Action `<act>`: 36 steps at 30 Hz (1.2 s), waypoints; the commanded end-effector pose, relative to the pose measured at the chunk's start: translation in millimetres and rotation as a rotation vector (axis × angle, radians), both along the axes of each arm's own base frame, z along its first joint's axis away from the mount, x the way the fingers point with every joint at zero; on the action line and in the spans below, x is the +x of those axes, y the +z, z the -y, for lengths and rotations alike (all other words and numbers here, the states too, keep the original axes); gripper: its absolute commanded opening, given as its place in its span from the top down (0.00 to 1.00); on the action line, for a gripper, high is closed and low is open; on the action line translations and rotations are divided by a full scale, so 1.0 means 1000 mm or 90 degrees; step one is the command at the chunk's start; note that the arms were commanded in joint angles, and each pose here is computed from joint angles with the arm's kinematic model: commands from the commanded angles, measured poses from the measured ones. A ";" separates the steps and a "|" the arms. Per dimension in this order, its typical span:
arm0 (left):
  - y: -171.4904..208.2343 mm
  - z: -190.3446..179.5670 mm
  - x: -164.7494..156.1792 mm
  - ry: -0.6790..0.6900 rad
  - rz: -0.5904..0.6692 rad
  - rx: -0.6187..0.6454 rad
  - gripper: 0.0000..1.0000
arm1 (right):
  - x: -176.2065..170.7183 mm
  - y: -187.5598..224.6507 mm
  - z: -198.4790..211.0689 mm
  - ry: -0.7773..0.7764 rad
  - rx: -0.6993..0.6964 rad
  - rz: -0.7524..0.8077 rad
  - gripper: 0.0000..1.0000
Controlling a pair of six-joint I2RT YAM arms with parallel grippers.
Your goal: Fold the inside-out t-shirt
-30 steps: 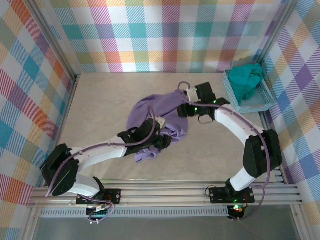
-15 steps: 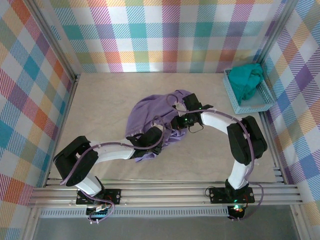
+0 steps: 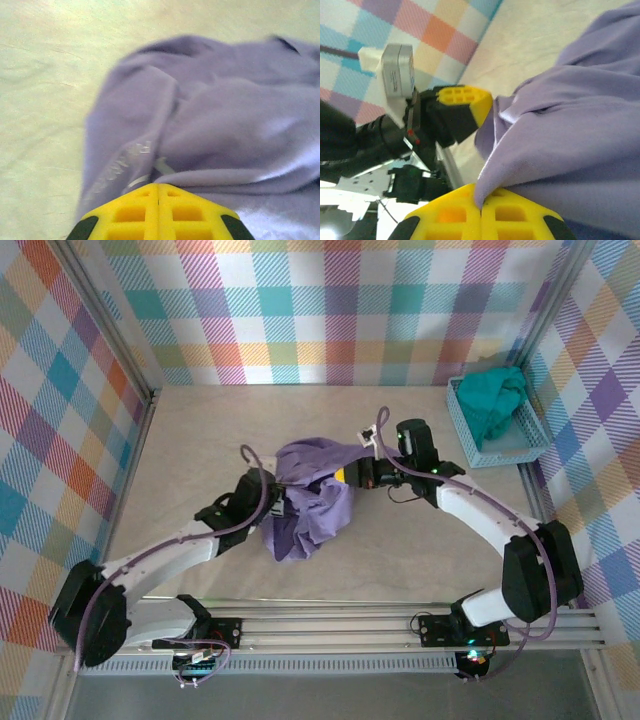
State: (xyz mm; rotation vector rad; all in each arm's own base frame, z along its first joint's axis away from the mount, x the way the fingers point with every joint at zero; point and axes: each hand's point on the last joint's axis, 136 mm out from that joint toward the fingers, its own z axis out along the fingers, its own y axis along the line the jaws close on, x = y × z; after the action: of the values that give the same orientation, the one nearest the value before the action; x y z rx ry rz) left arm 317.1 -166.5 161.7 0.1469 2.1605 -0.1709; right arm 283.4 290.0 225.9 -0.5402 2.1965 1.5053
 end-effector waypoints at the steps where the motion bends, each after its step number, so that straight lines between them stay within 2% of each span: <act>1: 0.006 -0.030 -0.003 0.078 -0.007 0.026 1.00 | -0.009 0.017 -0.006 0.030 0.031 0.006 1.00; 7: -0.001 -0.056 -0.013 0.147 -0.063 0.094 1.00 | 0.006 -0.022 0.007 -0.017 -0.093 0.015 1.00; 8: -0.002 -0.051 -0.014 0.133 -0.072 0.083 0.97 | 0.007 -0.027 0.007 -0.017 -0.098 0.011 1.00; 12: -0.003 -0.010 -0.024 0.018 -0.102 -0.030 0.67 | 0.009 -0.044 0.006 -0.017 -0.108 -0.010 1.00; 16: -0.008 0.026 -0.045 -0.082 -0.145 -0.121 0.51 | 0.010 -0.048 0.007 -0.023 -0.113 -0.009 1.00; 18: -0.011 0.037 -0.052 -0.113 -0.156 -0.119 0.45 | 0.010 -0.049 0.008 -0.025 -0.114 -0.008 1.00; 22: -0.023 0.063 -0.062 -0.176 -0.170 -0.057 0.38 | 0.012 -0.049 0.008 -0.028 -0.119 -0.003 1.00; 25: -0.034 0.079 -0.068 -0.199 -0.172 -0.012 0.37 | 0.014 -0.048 0.009 -0.036 -0.122 -0.005 1.00; 30: -0.062 0.074 -0.062 -0.171 -0.189 0.053 0.41 | 0.016 -0.050 0.015 -0.048 -0.133 -0.014 1.00; 33: -0.051 0.066 -0.056 -0.160 -0.153 0.072 0.40 | 0.013 -0.049 0.020 -0.039 -0.143 0.009 1.00; 36: -0.027 0.071 -0.048 -0.173 -0.111 0.021 0.38 | 0.009 -0.052 0.023 -0.023 -0.154 0.032 1.00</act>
State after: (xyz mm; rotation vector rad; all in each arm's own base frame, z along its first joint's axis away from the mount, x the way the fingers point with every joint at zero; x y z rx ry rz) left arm 253.6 -233.3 99.1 0.4848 2.4318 -0.2699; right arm 298.4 272.8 169.8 -0.5249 2.3857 1.2375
